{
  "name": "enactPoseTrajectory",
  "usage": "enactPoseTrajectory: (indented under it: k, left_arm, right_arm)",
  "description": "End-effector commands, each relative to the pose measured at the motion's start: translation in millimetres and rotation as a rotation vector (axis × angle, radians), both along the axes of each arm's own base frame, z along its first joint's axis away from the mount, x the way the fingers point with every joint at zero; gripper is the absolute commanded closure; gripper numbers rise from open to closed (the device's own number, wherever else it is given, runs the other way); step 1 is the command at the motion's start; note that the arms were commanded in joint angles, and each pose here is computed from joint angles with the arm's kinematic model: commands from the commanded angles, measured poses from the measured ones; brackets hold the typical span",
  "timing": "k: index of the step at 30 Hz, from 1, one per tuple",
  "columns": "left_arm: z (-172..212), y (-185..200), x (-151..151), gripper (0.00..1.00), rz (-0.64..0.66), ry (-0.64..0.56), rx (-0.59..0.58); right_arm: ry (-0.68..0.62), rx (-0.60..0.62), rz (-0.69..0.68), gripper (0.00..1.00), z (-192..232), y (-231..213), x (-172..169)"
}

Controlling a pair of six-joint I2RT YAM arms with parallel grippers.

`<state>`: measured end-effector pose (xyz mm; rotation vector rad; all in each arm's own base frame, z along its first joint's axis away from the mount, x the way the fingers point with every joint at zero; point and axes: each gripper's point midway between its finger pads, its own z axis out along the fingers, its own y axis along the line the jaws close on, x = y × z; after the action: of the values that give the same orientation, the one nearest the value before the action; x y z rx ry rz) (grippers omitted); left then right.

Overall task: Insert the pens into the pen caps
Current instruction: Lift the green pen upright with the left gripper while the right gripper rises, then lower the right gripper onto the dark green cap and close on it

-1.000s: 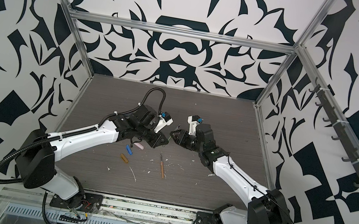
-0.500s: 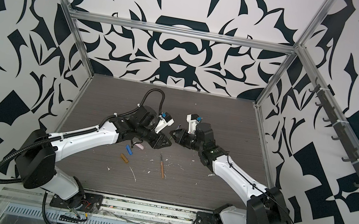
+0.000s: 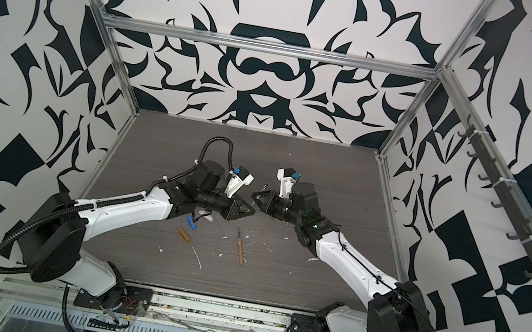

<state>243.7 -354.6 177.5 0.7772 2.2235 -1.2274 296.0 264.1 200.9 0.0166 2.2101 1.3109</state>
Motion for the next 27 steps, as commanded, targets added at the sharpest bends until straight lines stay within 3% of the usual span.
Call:
enactPoseTrajectory:
  k: [1,4,7,10,15,17,19,21,25,27]
  left_arm:
    - [30.0,-6.5,-2.5,0.87,-0.019,-0.037,-0.1]
    - [26.5,-7.7,-3.0,0.97,-0.025,-0.026,-0.099]
    - [24.4,-6.0,0.8,0.99,-0.005,-0.036,-0.081]
    - [21.3,6.5,13.9,1.0,0.068,-0.076,0.0]
    - [32.8,34.2,41.9,1.0,0.203,-0.141,0.044]
    - [44.1,40.9,48.0,1.0,0.225,-0.183,0.016]
    - [61.7,42.0,48.3,1.0,0.208,-0.263,-0.026]
    - [85.6,38.0,42.6,1.0,0.147,-0.38,-0.095]
    - [114.5,31.4,35.5,1.0,0.075,-0.541,-0.186]
    - [125.4,27.6,36.0,1.0,0.056,-0.578,-0.212]
  right_arm:
    - [-0.045,0.02,0.016,1.0,11.5,1.8,-2.8]
    - [-0.043,0.028,0.037,0.96,13.7,5.4,-6.0]
    - [-0.066,0.031,0.051,0.7,25.8,4.6,-9.9]
    - [-0.106,-0.007,0.044,0.63,46.6,-3.9,-15.9]
    - [-0.178,-0.091,-0.001,0.62,80.8,-26.0,-27.6]
    - [-0.207,-0.144,-0.039,0.68,84.3,-37.3,-27.9]
    - [-0.239,-0.222,-0.08,0.76,75.3,-49.1,-23.4]
    - [-0.231,-0.317,-0.12,0.76,53.6,-59.2,-14.6]
    - [-0.111,-0.48,0.009,0.81,5.6,-46.6,-2.2]
    - [-0.077,-0.567,0.037,0.78,-22.7,-44.8,11.9]
